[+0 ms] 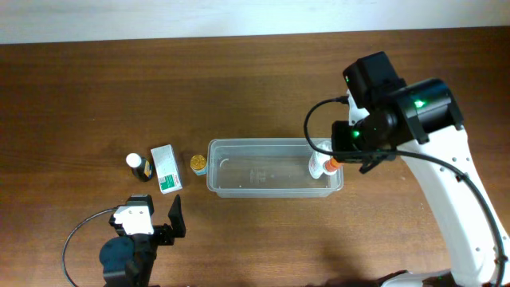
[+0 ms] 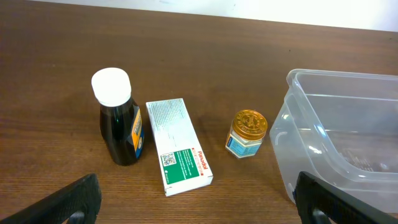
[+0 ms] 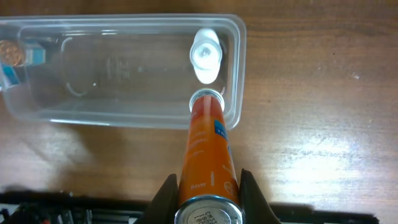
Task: Pack container
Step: 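Lift the orange tube and lay it in the container beside the bottle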
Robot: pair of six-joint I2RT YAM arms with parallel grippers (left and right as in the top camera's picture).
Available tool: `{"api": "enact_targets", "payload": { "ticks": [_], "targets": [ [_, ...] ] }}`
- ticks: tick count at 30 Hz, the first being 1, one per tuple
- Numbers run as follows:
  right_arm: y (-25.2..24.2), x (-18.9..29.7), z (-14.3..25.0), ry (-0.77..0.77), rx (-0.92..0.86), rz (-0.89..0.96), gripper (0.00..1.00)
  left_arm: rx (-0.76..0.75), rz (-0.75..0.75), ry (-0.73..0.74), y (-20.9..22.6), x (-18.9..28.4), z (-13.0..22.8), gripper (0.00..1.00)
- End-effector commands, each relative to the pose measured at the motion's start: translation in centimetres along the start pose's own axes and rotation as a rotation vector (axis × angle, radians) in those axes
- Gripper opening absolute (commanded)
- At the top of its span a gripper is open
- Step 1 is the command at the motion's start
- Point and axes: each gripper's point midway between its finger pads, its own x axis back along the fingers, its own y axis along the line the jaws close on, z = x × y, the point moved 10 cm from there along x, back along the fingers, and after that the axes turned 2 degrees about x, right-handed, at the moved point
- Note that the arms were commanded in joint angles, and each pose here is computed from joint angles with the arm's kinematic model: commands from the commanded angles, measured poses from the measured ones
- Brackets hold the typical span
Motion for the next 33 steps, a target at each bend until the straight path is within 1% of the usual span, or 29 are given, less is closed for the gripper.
{"api": "enact_targets", "payload": {
  "ticks": [1,19,28,33],
  "targets": [
    [0.1,-0.7,-0.2,0.005,0.003,0.036,0.08,-0.015,0.003,-0.006,0.0,0.0,0.0,0.99],
    [-0.2,-6.6,-0.1,0.064,0.001,0.056,0.06,-0.015,0.003,-0.006,0.0,0.0,0.0,1.0],
    [-0.4,-11.1,0.4,0.081,0.002,0.025,0.06,-0.015,0.003,-0.006,0.0,0.0,0.0,0.99],
    [-0.5,-12.1,0.7,0.089,0.002,0.027,0.07,-0.015,0.003,-0.006,0.0,0.0,0.0,0.99]
  ]
}}
